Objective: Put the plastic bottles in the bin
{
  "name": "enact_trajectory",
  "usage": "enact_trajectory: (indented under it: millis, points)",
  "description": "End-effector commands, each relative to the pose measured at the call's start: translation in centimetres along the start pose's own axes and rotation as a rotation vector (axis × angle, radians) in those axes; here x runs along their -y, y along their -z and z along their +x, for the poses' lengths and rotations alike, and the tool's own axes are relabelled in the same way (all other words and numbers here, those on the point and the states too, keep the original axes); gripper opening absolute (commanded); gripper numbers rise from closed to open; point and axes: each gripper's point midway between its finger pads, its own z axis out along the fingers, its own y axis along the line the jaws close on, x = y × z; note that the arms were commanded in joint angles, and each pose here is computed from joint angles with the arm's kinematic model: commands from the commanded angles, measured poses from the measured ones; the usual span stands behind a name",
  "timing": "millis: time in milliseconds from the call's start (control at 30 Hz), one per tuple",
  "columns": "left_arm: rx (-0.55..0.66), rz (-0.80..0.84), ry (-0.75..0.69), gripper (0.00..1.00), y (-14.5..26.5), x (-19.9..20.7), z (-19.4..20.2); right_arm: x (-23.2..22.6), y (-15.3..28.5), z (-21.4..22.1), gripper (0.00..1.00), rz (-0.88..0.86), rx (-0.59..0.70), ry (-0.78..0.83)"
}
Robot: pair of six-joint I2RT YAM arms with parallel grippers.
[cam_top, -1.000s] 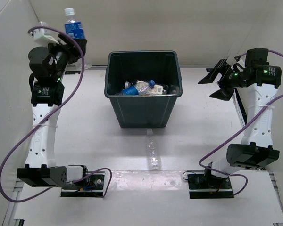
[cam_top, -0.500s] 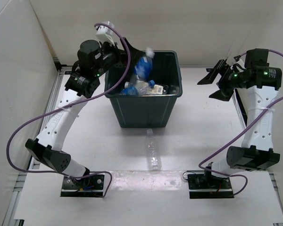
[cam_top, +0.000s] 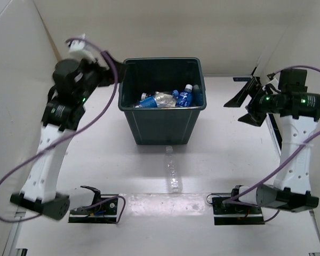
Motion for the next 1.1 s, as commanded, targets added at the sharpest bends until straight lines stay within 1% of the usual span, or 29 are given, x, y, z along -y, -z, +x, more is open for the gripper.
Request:
enact_trajectory:
  millis: [0, 33, 67, 100, 133, 167, 200, 233, 267, 300, 333, 367, 400, 433, 467, 500, 567, 600, 633, 667, 700, 767, 800, 833, 900, 967, 1000, 1033, 1067]
  points:
    - [0.039, -0.167, -0.057, 1.0, 6.2, -3.4, 0.2, 0.3, 2.3, 2.7, 0.9, 0.024, 0.054, 0.051]
    - [0.049, -0.223, -0.076, 1.0, 7.2, -4.6, 0.3, 1.6, 1.4, 3.4, 0.9, 0.055, 0.027, 0.04]
    - [0.06, -0.266, -0.088, 1.0, 10.2, -5.2, 0.2, 1.5, 1.7, 4.1, 0.9, 0.05, 0.045, 0.073]
    - [0.032, -0.306, -0.125, 1.0, 10.9, -6.3, 1.2, 2.7, 1.7, 5.0, 0.9, 0.09, 0.058, 0.086]
    - [0.014, -0.339, -0.133, 1.0, 11.5, -7.1, 2.0, 4.1, 0.7, 6.0, 0.9, 0.123, 0.033, 0.087]
    - [0.02, -0.424, -0.144, 1.0, 14.5, -8.5, 2.2, 3.7, 1.8, 6.8, 0.9, 0.11, 0.13, 0.203]
    - [-0.041, -0.464, -0.182, 1.0, 14.7, -9.9, 4.5, 5.3, 0.5, 8.0, 0.9, 0.142, 0.103, 0.213]
    - [-0.031, -0.474, -0.193, 1.0, 16.1, -10.2, 4.8, 5.2, 0.2, 8.0, 0.9, 0.119, 0.144, 0.256]
    - [-0.045, -0.508, -0.208, 1.0, 17.1, -11.3, 6.1, 6.9, -0.4, 10.4, 0.9, 0.116, 0.168, 0.335]
    - [-0.063, -0.531, -0.217, 1.0, 17.7, -11.9, 7.0, 7.3, -0.5, 11.0, 0.9, 0.107, 0.184, 0.357]
    - [-0.071, -0.578, -0.194, 1.0, 18.5, -12.9, 8.3, 6.5, -0.7, 11.6, 0.9, 0.053, 0.205, 0.404]
    - [-0.055, -0.612, -0.171, 1.0, 19.2, -13.4, 8.3, 8.5, -2.2, 13.7, 0.9, 0.046, 0.176, 0.451]
    - [-0.068, -0.626, -0.175, 1.0, 19.8, -13.7, 8.8, 7.6, -2.5, 13.5, 0.9, -0.014, 0.217, 0.468]
    - [-0.075, -0.63, -0.18, 1.0, 19.9, -13.8, 9.1, 7.3, -1.9, 14.8, 0.9, -0.089, 0.221, 0.49]
    - [-0.096, -0.645, -0.201, 1.0, 19.8, -14.4, 9.8, 9.1, -4.0, 16.3, 0.9, -0.054, 0.165, 0.505]
    - [-0.085, -0.668, -0.212, 1.0, 20.1, -14.8, 9.7, 8.2, -4.5, 17.7, 0.9, -0.104, 0.136, 0.535]
    - [-0.111, -0.69, -0.208, 1.0, 20.1, -15.3, 10.8, 8.5, -6.2, 19.3, 0.9, -0.099, 0.088, 0.57]
    - [-0.111, -0.706, -0.202, 1.0, 20.5, -15.6, 11.1, 6.8, -6.8, 20.9, 0.9, -0.171, 0.098, 0.629]
    - [-0.115, -0.704, -0.195, 1.0, 20.6, -15.6, 11.3, 6.4, -8.2, 22.1, 0.9, -0.141, 0.075, 0.683]
    - [-0.111, -0.702, -0.188, 1.0, 20.8, -15.6, 11.4, 5.7, -8.5, 22.5, 0.9, -0.145, 0.095, 0.702]
    - [-0.116, -0.694, -0.185, 1.0, 20.9, -15.5, 11.6, 4.7, -8.4, 23.4, 0.9, -0.134, 0.16, 0.747]
    - [-0.118, -0.692, -0.184, 1.0, 21.1, -15.4, 11.6, 5.3, -9.9, 24.4, 0.9, -0.038, 0.164, 0.832]
    - [-0.126, -0.692, -0.188, 1.0, 21.2, -15.4, 11.7, 5.0, -9.9, 24.4, 0.9, -0.025, 0.151, 0.842]
    - [-0.129, -0.687, -0.192, 1.0, 21.3, -15.3, 11.8, 5.8, -10.5, 24.3, 0.9, 0.009, 0.103, 0.915]
    - [-0.146, -0.683, -0.199, 1.0, 20.9, -15.4, 12.3, 6.4, -12.2, 25.0, 0.9, 0.008, 0.009, 0.917]
    - [-0.153, -0.685, -0.194, 1.0, 20.5, -15.7, 13.2, 6.2, -13.0, 26.1, 0.9, -0.119, -0.105, 0.914]
    - [-0.147, -0.683, -0.189, 1.0, 20.2, -15.7, 13.3, 4.9, -13.1, 24.9, 0.9, -0.158, -0.049, 0.889]
    - [-0.153, -0.686, -0.186, 1.0, 20.1, -15.9, 13.6, 6.1, -13.7, 25.6, 0.9, -0.182, -0.122, 0.867]
    - [-0.148, -0.684, -0.175, 1.0, 19.9, -15.8, 13.7, 5.4, -13.8, 24.1, 0.9, -0.22, -0.079, 0.836]
